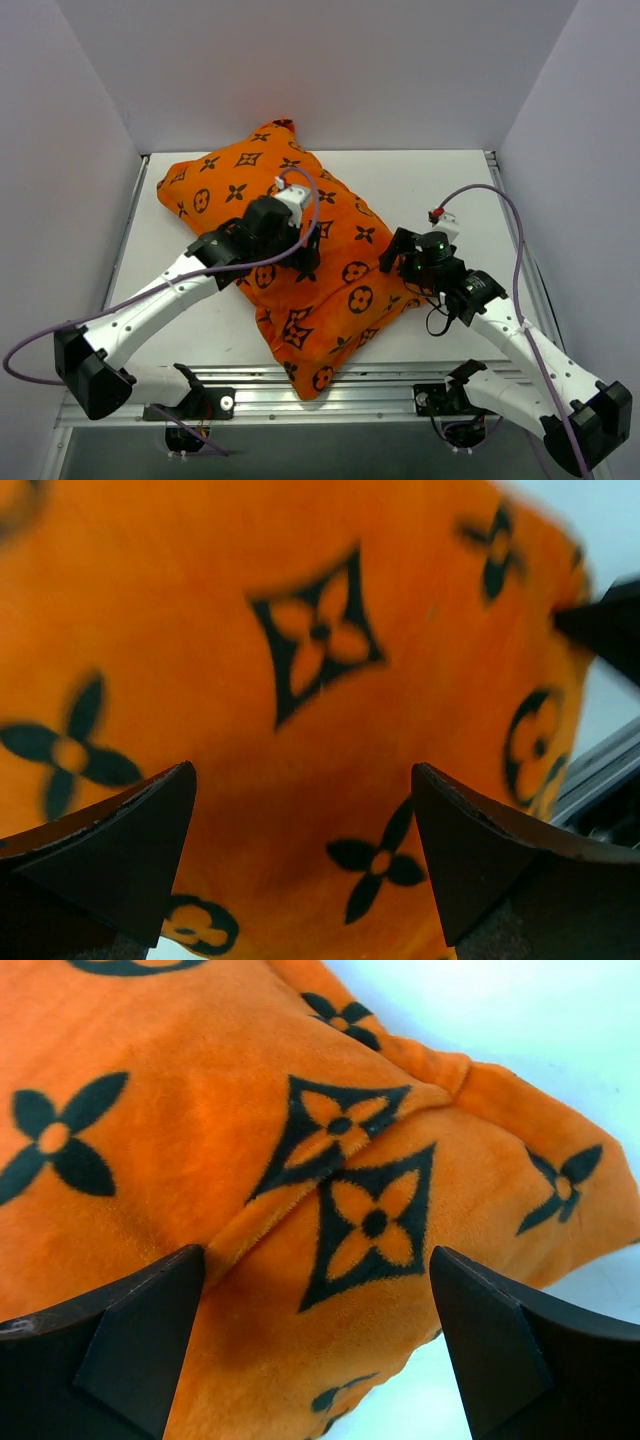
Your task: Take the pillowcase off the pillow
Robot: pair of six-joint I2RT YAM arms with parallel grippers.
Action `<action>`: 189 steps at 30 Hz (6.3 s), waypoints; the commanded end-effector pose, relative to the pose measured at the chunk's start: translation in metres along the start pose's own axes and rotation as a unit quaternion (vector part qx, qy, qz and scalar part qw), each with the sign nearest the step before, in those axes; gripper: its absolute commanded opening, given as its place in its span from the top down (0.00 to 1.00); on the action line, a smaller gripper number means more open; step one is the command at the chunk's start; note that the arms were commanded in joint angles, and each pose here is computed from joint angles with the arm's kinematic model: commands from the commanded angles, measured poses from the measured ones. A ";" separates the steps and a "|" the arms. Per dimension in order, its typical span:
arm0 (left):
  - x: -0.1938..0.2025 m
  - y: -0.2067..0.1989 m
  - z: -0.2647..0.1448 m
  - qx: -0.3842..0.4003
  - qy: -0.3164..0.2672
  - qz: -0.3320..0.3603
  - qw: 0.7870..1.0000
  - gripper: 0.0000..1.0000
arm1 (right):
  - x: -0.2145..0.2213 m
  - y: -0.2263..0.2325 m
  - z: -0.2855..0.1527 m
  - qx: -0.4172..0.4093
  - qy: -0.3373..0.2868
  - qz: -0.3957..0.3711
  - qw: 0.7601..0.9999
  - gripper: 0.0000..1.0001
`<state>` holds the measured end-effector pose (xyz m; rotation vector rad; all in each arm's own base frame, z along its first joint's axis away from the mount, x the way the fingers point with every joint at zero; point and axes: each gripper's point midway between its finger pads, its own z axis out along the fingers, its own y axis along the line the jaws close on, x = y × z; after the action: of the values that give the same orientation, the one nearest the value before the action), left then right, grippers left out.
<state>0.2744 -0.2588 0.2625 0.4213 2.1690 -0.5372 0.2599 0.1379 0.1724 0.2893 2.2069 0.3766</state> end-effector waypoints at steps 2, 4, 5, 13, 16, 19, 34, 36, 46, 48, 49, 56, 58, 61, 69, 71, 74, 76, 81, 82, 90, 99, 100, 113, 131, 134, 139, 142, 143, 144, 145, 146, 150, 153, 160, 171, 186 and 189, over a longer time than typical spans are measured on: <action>0.033 -0.003 0.017 -0.023 0.021 0.020 0.999 0.03 | 0.010 0.006 0.021 -0.051 0.019 0.032 0.998 0.11; 0.041 0.000 0.023 -0.030 0.028 0.013 0.999 0.03 | 0.010 0.013 0.035 -0.059 0.025 0.020 0.998 0.12; 0.046 0.002 0.027 -0.035 0.032 0.007 0.999 0.03 | 0.008 0.023 0.037 -0.078 0.033 0.010 0.996 0.11; 0.022 -0.009 0.011 -0.014 -0.003 0.018 1.000 0.03 | -0.021 0.052 0.088 -0.092 0.021 -0.009 0.995 0.12; 0.010 -0.024 0.000 0.006 -0.018 0.053 0.998 0.03 | -0.033 0.054 0.099 -0.088 0.013 -0.012 0.996 0.12; 0.003 -0.044 -0.004 0.017 -0.030 0.103 0.994 0.03 | -0.050 0.056 0.094 -0.087 0.001 -0.018 0.996 0.12; -0.007 -0.077 0.057 -0.081 -0.025 0.279 0.957 0.07 | -0.105 0.011 -0.021 -0.041 -0.116 0.035 0.992 0.09; -0.009 -0.077 0.063 -0.088 -0.026 0.287 0.954 0.07 | -0.102 0.004 -0.026 -0.034 -0.123 0.044 0.991 0.09; -0.025 -0.033 0.073 -0.197 -0.041 0.286 0.937 0.16 | -0.087 0.001 -0.025 -0.047 -0.106 0.043 0.992 0.09; -0.030 -0.025 0.070 -0.206 -0.045 0.279 0.937 0.16 | -0.086 0.004 -0.024 -0.053 -0.105 0.042 0.992 0.09; -0.033 -0.024 0.068 -0.210 -0.049 0.277 0.936 0.16 | -0.084 0.005 -0.022 -0.056 -0.102 0.042 0.992 0.09; -0.050 -0.007 0.059 -0.252 -0.063 0.268 0.928 0.16 | -0.069 0.007 -0.007 -0.066 -0.076 0.040 0.994 0.10; -0.054 0.003 0.058 -0.268 -0.066 0.258 0.926 0.16 | -0.064 0.013 -0.004 -0.081 -0.066 0.039 0.994 0.10; -0.062 0.016 0.052 -0.297 -0.076 0.239 0.921 0.16 | -0.057 0.017 0.002 -0.095 -0.052 0.043 0.993 0.11; -0.075 0.032 0.045 -0.317 -0.095 0.202 0.922 0.17 | -0.049 0.025 0.013 -0.107 -0.043 0.060 0.991 0.11; -0.073 0.036 0.047 -0.313 -0.092 0.191 0.926 0.19 | -0.049 0.031 0.016 -0.110 -0.041 0.060 0.991 0.11; -0.067 0.042 0.053 -0.301 -0.082 0.170 0.935 0.25 | -0.048 0.043 0.019 -0.106 -0.043 0.051 0.992 0.11; -0.061 0.041 0.058 -0.281 -0.074 0.159 0.944 0.32 | -0.047 0.048 0.022 -0.100 -0.045 0.046 0.993 0.11; -0.041 0.046 0.068 -0.257 -0.046 0.135 0.956 0.47 | -0.054 0.072 0.032 -0.093 -0.060 0.042 0.993 0.11; -0.040 0.048 0.068 -0.254 -0.046 0.125 0.958 0.51 | -0.055 0.075 0.034 -0.090 -0.061 0.043 0.993 0.11; -0.022 0.046 0.076 -0.218 -0.026 0.093 0.971 0.86 | -0.064 0.109 0.050 -0.087 -0.064 0.024 0.994 0.11; -0.033 0.048 0.069 -0.210 -0.039 0.065 0.975 0.98 | -0.012 0.103 0.087 -0.037 -0.010 0.000 0.999 0.22; -0.034 0.048 0.068 -0.211 -0.041 0.064 0.975 0.98 | -0.005 0.096 0.089 -0.029 -0.003 -0.002 1.000 0.34; -0.058 0.063 0.033 -0.237 -0.072 0.039 0.968 0.98 | 0.032 -0.044 0.075 0.102 0.031 0.037 0.994 1.00; -0.067 0.028 0.030 -0.142 -0.066 0.038 0.987 0.96 | -0.050 0.106 0.016 -0.172 -0.051 -0.019 0.984 0.39; -0.069 0.028 0.029 -0.142 -0.067 0.036 0.987 0.96 | -0.044 0.131 0.023 -0.203 -0.041 -0.035 0.978 0.30; -0.068 0.028 0.029 -0.142 -0.068 0.036 0.987 0.96 | -0.015 0.166 0.037 -0.238 -0.018 -0.089 0.967 0.18; -0.061 0.030 0.034 -0.145 -0.058 0.038 0.987 0.96 | 0.009 0.174 0.049 -0.234 -0.009 -0.134 0.963 0.14; -0.058 0.030 0.036 -0.146 -0.055 0.038 0.987 0.96 | 0.014 0.170 0.055 -0.221 -0.009 -0.143 0.965 0.13; -0.057 0.031 0.036 -0.149 -0.054 0.036 0.987 0.94 | 0.019 0.166 0.060 -0.209 -0.006 -0.149 0.966 0.13; -0.054 0.035 0.037 -0.157 -0.051 0.035 0.986 0.94 | 0.026 0.160 0.069 -0.195 0.001 -0.153 0.969 0.13; -0.053 0.036 0.037 -0.159 -0.051 0.035 0.985 0.94 | 0.033 0.150 0.075 -0.177 0.006 -0.158 0.972 0.15; -0.049 0.043 0.037 -0.173 -0.052 0.033 0.983 0.85 | 0.046 0.128 0.086 -0.138 0.013 -0.157 0.978 0.33; -0.047 0.047 0.039 -0.183 -0.055 0.032 0.981 0.80 | 0.051 0.118 0.088 -0.121 0.018 -0.159 0.980 0.50; -0.050 0.054 0.045 -0.203 -0.059 0.037 0.977 0.69 | 0.058 0.106 0.089 -0.103 0.024 -0.152 0.983 0.79; -0.049 0.097 0.051 -0.271 -0.058 0.011 0.961 0.92 | 0.044 0.030 0.074 -0.007 0.032 -0.062 0.998 1.00; 0.043 0.123 0.073 -0.251 0.043 -0.073 0.964 0.98 | 0.035 -0.066 0.058 0.081 0.052 0.076 0.993 1.00; 0.046 0.105 0.076 -0.228 0.038 -0.078 0.970 0.98 | 0.005 -0.029 0.056 0.041 0.032 0.051 0.997 1.00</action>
<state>0.3691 -0.2245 0.1895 0.0254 2.2100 -0.1878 0.3000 0.1519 0.1321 0.4463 2.2168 0.6075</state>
